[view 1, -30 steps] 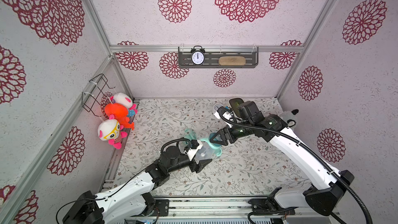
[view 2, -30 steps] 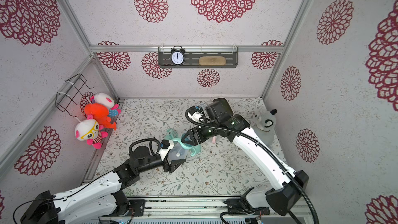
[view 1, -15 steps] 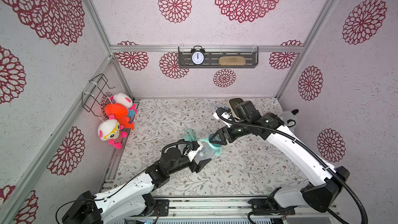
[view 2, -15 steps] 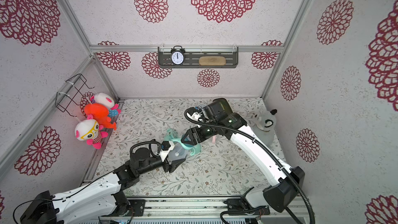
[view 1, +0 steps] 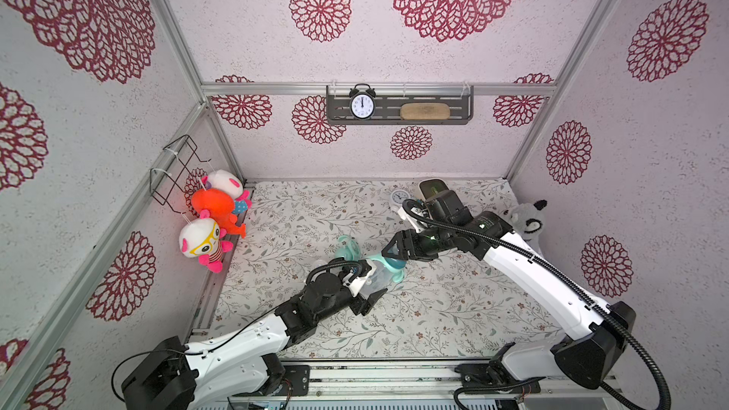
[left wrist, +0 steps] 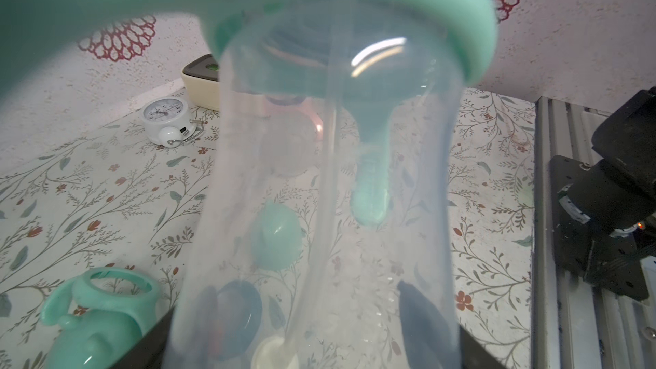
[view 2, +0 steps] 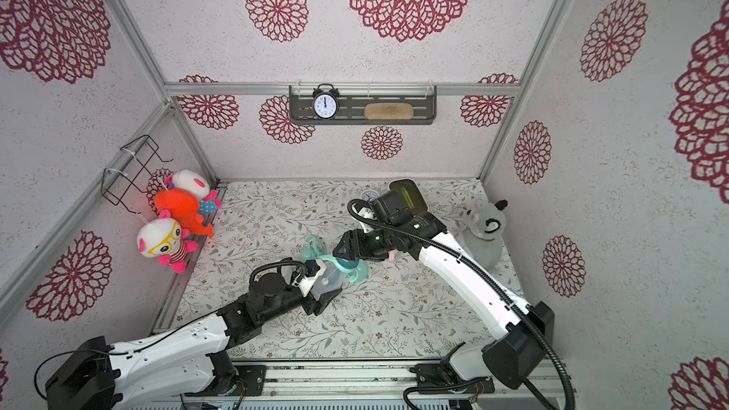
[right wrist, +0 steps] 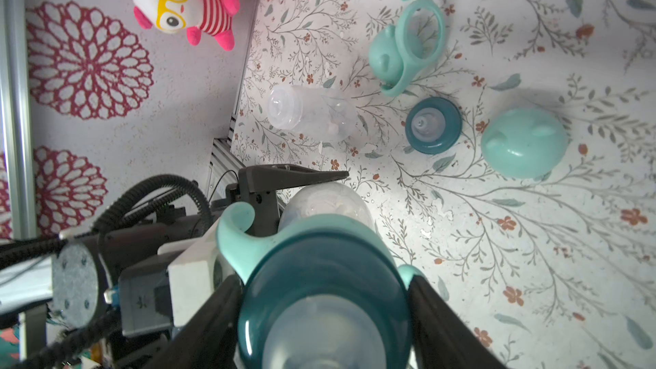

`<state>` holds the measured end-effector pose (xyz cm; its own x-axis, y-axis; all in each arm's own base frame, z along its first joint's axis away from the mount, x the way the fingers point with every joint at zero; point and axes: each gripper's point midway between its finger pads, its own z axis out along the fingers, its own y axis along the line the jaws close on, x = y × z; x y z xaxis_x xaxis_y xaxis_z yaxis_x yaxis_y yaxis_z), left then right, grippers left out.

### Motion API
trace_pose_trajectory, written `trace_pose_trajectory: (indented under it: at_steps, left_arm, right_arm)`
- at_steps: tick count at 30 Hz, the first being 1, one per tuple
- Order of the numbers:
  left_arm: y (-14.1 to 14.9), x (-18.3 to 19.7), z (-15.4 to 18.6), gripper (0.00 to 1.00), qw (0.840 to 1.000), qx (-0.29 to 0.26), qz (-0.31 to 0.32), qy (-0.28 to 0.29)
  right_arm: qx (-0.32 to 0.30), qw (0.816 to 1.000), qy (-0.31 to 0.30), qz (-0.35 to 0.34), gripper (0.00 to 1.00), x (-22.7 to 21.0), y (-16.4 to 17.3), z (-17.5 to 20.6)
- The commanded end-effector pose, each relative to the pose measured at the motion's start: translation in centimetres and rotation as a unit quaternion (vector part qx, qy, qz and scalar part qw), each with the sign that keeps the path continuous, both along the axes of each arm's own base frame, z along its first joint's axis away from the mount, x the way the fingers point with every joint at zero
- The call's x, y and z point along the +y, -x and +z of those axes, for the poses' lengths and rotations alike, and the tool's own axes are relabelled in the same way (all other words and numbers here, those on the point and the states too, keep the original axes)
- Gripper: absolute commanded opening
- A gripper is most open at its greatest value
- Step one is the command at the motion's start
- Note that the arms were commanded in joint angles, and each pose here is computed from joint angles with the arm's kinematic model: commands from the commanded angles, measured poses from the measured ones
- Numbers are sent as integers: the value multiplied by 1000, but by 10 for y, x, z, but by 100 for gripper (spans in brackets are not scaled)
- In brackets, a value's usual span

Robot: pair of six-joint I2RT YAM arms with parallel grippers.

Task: Assemble the baby bottles
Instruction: Close the nipple on the baby bottle.

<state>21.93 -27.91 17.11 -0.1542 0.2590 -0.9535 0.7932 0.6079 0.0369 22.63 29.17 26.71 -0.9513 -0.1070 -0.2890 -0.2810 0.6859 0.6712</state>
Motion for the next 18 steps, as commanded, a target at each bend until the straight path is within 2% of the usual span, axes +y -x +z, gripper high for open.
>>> trace_pose_trajectory:
  at_steps: [1,4,6,8,13,18]
  left_arm:
    - [-12,-8,47,0,997,-64,16,49]
    - [-11,-13,44,0,997,-63,12,42]
    - [-10,-14,40,0,998,-60,12,35]
    - [-9,-15,38,0,998,-58,10,33]
    - [-8,-17,34,0,998,-54,3,34]
    - [-3,-20,33,0,998,-55,-18,25]
  right_arm:
    - [107,991,-10,-75,46,-2,16,-4]
    - [141,985,15,-99,50,-6,17,-11]
    - [153,981,27,-119,60,-9,16,-12]
    - [155,980,12,-128,69,-6,14,-5]
    - [103,989,14,-106,81,-7,9,17]
    - [12,999,7,-38,92,-9,9,48]
